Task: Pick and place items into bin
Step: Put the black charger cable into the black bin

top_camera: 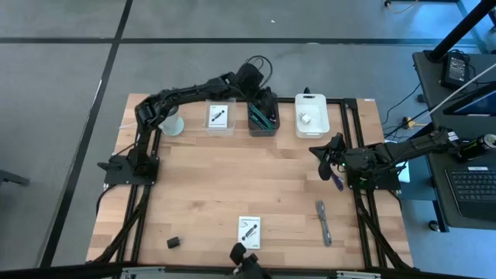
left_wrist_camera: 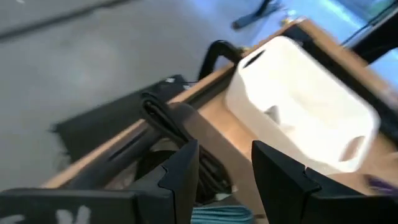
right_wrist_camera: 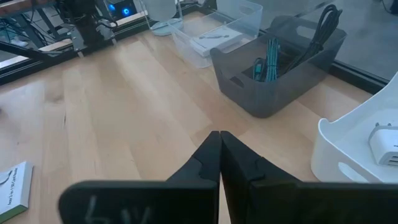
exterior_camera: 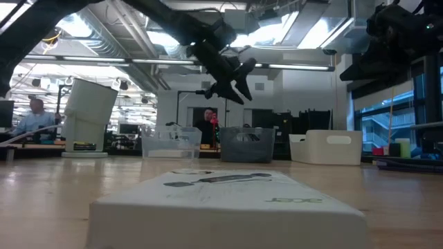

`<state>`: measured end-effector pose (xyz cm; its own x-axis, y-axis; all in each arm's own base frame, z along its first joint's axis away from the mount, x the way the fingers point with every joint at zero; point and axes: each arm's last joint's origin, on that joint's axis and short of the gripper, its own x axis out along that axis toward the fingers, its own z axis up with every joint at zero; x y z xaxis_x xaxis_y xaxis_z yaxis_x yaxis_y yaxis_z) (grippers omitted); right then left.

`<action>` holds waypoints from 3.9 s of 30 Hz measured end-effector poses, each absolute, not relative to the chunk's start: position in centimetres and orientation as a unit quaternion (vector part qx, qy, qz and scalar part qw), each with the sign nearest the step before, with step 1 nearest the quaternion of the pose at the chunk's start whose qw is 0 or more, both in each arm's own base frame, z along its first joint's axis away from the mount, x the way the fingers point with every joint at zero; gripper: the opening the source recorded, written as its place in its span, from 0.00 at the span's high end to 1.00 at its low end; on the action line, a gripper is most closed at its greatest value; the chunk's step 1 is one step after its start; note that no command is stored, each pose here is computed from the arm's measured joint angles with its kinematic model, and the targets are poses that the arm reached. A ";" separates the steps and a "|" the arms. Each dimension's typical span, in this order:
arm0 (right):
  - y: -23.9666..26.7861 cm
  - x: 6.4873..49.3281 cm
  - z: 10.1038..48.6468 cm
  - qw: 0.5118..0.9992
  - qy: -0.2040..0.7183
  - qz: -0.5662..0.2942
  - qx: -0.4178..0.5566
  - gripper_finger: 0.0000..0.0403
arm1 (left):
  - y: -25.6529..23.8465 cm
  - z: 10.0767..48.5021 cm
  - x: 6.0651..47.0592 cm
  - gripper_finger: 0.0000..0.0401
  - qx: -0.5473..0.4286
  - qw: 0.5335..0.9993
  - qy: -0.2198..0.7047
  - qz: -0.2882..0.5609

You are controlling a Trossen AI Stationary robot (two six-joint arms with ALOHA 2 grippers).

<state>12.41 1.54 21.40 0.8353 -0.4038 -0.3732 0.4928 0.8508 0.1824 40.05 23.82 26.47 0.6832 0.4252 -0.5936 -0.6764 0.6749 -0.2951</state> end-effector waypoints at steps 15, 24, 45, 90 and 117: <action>1.5 12.4 21.3 0.952 0.174 -0.231 0.102 0.98 | 21.7 29.0 42.8 0.64 -0.272 0.859 0.235 0.365; 1.6 12.6 21.8 0.961 0.163 -0.216 0.052 0.98 | 15.8 31.0 41.4 0.76 -0.195 0.842 0.339 0.372; -2.3 22.5 27.7 0.930 0.159 -0.332 -0.020 0.84 | 4.0 27.1 24.9 1.00 -0.172 0.919 0.181 0.306; -30.3 36.6 24.3 0.732 0.465 -0.429 0.252 0.49 | 6.3 28.1 16.8 1.00 -0.076 0.942 0.161 0.284; -30.4 36.5 24.0 0.733 0.464 -0.425 0.260 0.99 | 6.3 28.0 16.7 1.00 -0.077 0.941 0.164 0.284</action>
<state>36.50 -30.44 23.96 0.2088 -0.3809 -0.9007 0.8636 0.5041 -0.0130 16.75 6.34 28.03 0.7845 0.5105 -0.3520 -0.5607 0.8264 -0.0512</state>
